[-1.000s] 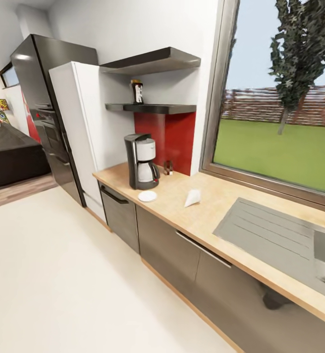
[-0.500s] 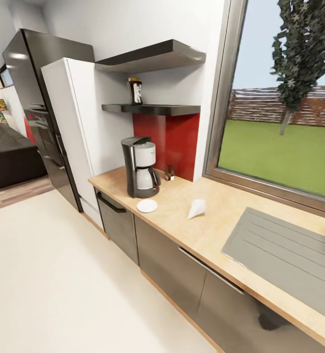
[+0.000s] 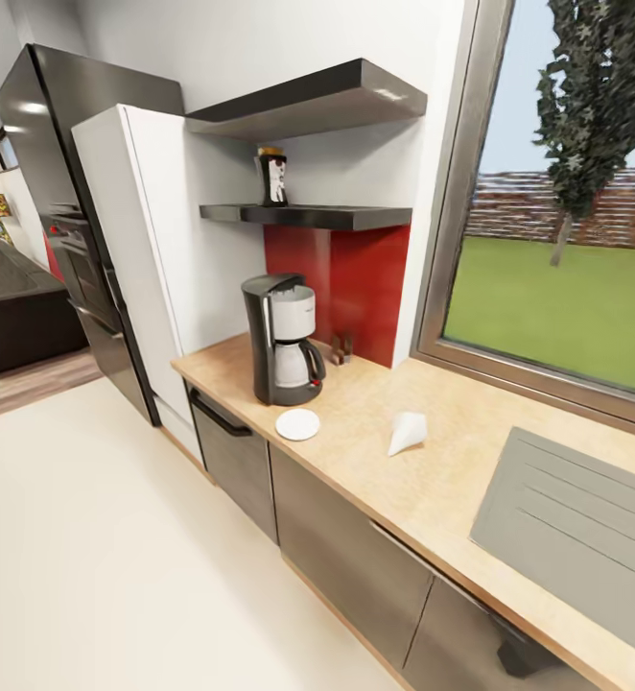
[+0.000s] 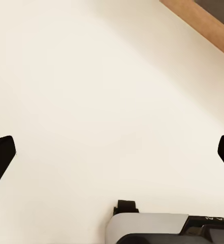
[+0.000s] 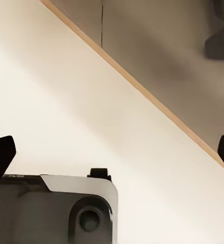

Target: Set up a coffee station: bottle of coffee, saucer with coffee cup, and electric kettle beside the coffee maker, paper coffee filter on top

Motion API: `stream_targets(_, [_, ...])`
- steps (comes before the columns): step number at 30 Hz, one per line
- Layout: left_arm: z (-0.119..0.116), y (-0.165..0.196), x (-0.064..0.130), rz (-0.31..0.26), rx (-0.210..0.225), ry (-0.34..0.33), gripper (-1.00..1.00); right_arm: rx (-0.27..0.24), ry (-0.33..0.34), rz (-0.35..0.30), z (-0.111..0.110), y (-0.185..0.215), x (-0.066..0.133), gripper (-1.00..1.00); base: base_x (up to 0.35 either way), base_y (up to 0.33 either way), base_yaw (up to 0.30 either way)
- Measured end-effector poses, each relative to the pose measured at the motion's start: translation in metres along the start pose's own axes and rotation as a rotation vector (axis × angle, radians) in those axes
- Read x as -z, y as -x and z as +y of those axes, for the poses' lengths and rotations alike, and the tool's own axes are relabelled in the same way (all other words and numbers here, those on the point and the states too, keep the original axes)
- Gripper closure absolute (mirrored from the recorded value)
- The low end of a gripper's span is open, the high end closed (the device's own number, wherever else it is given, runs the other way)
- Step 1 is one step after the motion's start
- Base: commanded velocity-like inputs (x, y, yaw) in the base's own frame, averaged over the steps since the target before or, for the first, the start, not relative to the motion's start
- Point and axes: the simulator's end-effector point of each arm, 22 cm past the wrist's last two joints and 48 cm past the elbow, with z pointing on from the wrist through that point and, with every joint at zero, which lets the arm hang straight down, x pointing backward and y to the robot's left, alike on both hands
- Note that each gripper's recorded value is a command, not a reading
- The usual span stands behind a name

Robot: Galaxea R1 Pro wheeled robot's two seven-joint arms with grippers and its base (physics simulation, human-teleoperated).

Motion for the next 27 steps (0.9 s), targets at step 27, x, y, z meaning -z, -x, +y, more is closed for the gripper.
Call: stream_targets(27, [-0.0006,0.0036,-0.0001,-0.008,0.001,-0.001,-1.00,0.001,0.000,-0.007,-0.0004,0.0029,0.0001,-1.00,0.136,0.131,-0.067])
